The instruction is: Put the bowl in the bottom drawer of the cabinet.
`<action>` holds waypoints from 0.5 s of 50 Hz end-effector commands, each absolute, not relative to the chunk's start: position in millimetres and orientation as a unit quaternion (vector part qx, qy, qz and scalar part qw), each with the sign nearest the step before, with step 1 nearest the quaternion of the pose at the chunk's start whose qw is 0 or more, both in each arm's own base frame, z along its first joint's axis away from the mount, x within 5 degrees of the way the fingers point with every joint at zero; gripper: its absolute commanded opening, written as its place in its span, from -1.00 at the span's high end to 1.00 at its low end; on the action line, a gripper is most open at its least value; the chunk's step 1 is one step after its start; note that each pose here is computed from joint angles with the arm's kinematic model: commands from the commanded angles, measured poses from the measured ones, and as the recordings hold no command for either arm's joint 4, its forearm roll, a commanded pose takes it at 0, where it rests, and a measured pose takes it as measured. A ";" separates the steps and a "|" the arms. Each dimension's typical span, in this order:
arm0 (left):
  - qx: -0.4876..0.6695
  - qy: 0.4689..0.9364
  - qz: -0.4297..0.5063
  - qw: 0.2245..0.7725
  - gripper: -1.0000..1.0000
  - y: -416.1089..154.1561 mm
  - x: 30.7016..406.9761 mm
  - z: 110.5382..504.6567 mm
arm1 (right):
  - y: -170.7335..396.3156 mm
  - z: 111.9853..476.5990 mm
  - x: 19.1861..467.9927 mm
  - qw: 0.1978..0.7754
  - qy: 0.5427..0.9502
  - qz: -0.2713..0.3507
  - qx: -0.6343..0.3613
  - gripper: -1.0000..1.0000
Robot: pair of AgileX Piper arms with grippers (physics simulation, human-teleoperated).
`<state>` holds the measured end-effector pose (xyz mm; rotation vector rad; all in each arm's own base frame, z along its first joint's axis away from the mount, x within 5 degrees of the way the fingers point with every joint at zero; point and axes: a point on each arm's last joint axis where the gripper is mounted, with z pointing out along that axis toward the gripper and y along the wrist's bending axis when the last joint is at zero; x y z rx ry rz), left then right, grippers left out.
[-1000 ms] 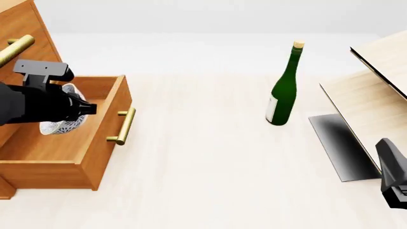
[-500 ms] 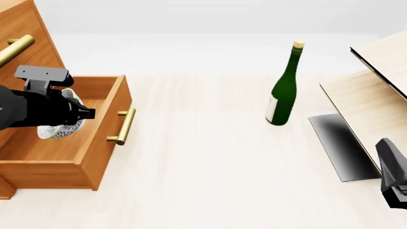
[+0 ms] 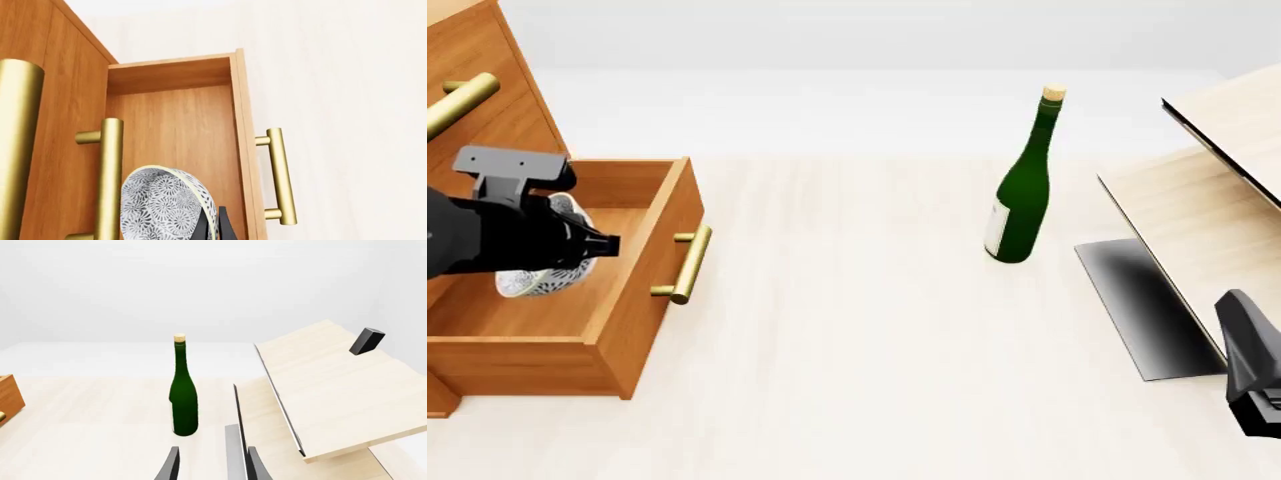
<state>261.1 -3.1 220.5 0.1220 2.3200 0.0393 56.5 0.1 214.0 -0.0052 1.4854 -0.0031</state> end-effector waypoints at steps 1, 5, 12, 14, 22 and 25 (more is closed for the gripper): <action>0.054 0.915 0.023 0.399 1.00 -0.4 262.4 218.7 | 0.1 214.0 56.5 0.737 0.676 -0.001 -0.002 -1.00; 0.054 0.916 0.026 0.396 1.00 1.5 263.6 215.2 | 0.1 214.0 56.5 0.737 0.676 -0.001 -0.002 -1.00; 0.055 0.917 0.028 0.393 1.00 3.0 263.4 210.4 | 0.1 214.0 56.5 0.737 0.676 -0.001 -0.002 -1.00; 0.057 0.918 0.033 0.392 1.00 5.5 263.0 209.0 | 0.1 214.0 56.5 0.737 0.676 -0.001 -0.002 -1.00; 0.059 0.917 0.035 0.393 1.00 6.7 263.0 207.9 | 0.1 214.0 56.5 0.737 0.676 -0.001 -0.002 -1.00; 0.057 0.917 0.035 0.392 1.00 6.7 263.1 206.6 | 0.1 214.0 56.5 0.737 0.676 -0.001 -0.002 -1.00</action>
